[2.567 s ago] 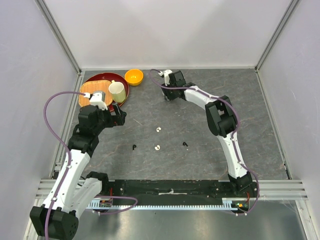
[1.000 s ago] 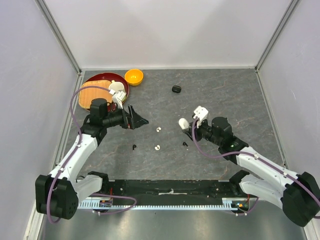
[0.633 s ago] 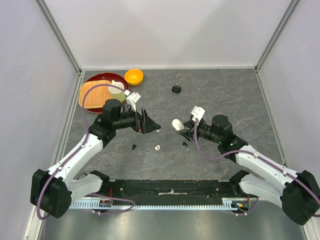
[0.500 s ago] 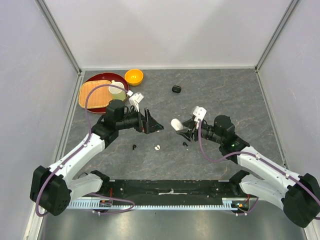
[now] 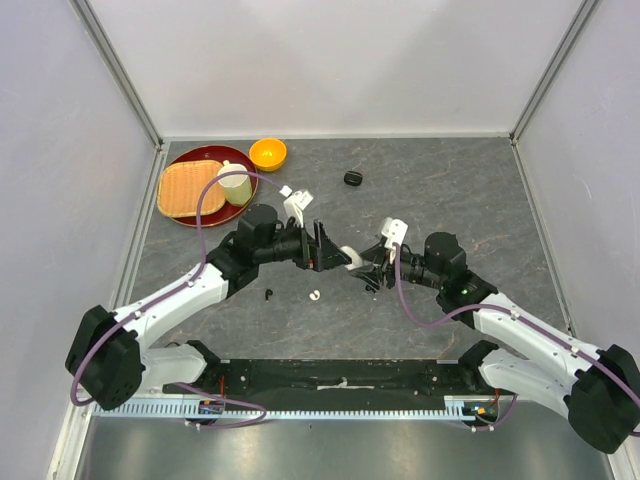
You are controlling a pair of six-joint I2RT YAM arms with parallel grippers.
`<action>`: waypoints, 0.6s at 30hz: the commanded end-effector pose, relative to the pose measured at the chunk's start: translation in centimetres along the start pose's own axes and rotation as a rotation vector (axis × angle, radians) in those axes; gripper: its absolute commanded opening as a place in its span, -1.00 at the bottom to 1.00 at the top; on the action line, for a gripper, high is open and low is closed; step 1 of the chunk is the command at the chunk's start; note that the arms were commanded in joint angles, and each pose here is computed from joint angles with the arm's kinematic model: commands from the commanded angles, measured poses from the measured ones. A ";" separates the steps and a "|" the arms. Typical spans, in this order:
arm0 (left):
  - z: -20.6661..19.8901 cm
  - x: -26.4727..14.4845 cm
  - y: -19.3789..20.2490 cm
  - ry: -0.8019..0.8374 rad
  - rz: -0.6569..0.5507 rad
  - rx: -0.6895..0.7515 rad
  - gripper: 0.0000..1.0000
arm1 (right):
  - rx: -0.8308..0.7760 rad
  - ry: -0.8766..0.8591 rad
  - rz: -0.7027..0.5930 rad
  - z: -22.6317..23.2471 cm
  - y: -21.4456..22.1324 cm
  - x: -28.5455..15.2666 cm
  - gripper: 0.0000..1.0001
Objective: Insert the wireless bluetooth earbuds into the charging case
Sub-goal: Open the charging case.
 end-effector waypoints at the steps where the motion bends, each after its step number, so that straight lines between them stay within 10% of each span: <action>1: -2.3 0.7 -2.4 0.061 -0.087 0.009 0.79 | -0.029 -0.044 -0.018 0.4 -0.9 0.3 -1.00; 8: -2.3 1.3 -1.7 0.053 -0.054 -0.011 0.36 | -0.041 -0.025 -0.039 0.4 -1.3 0.0 -1.00; 18: -2.8 1.6 -1.1 0.044 -0.011 -0.009 0.25 | -0.044 -0.007 -0.035 0.5 -0.7 -0.1 -1.00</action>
Point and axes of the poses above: each gripper's point midway between its finger pads, its own x axis out along the fingers, its own z axis along the line the jaws close on, y = z × x, the point moved 6 cm from there along -x, back along the fingers, and after that the axes turned 8 degrees about -x, right-handed, at the moved point
